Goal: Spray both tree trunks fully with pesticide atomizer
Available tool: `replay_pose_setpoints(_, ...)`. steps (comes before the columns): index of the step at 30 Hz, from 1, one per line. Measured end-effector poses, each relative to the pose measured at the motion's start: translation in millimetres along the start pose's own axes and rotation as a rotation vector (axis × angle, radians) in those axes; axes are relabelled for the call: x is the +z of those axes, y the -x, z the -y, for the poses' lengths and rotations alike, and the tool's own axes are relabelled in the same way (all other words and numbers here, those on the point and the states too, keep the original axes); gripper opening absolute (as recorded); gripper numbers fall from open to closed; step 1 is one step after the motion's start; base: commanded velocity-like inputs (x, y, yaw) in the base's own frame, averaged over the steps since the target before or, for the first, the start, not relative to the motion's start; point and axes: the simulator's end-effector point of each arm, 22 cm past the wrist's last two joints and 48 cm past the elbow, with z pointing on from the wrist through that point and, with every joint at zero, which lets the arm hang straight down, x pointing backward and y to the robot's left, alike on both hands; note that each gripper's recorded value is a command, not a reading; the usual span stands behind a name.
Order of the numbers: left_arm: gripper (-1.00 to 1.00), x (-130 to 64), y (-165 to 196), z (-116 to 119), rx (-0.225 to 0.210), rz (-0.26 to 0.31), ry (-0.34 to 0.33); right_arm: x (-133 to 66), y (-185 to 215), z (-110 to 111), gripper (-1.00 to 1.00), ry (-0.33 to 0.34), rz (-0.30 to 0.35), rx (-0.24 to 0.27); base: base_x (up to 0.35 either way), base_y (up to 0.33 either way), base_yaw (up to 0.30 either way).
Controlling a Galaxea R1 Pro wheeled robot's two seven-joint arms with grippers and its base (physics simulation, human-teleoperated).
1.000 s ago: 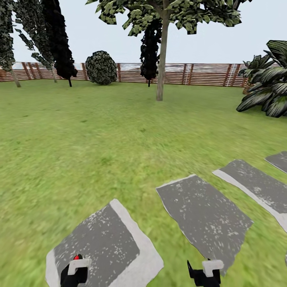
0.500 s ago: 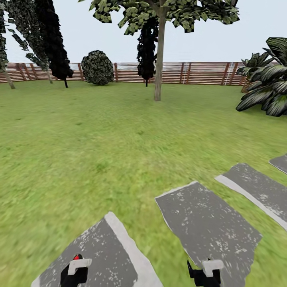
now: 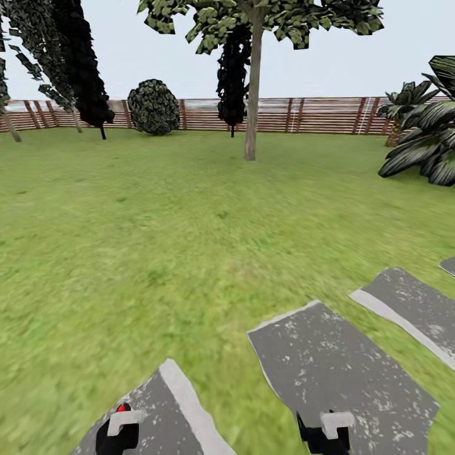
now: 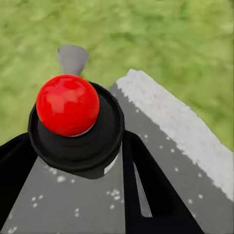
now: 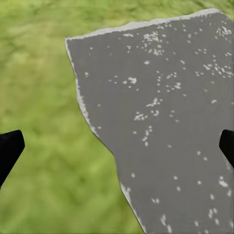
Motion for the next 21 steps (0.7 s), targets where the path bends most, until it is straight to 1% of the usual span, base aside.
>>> replay_pose_setpoints(21,-1.00,0.0,0.4,-0.6,0.000,0.001,0.001,0.0,0.0,0.0,1.00,0.000,0.000,0.000,0.339,0.000,0.000)
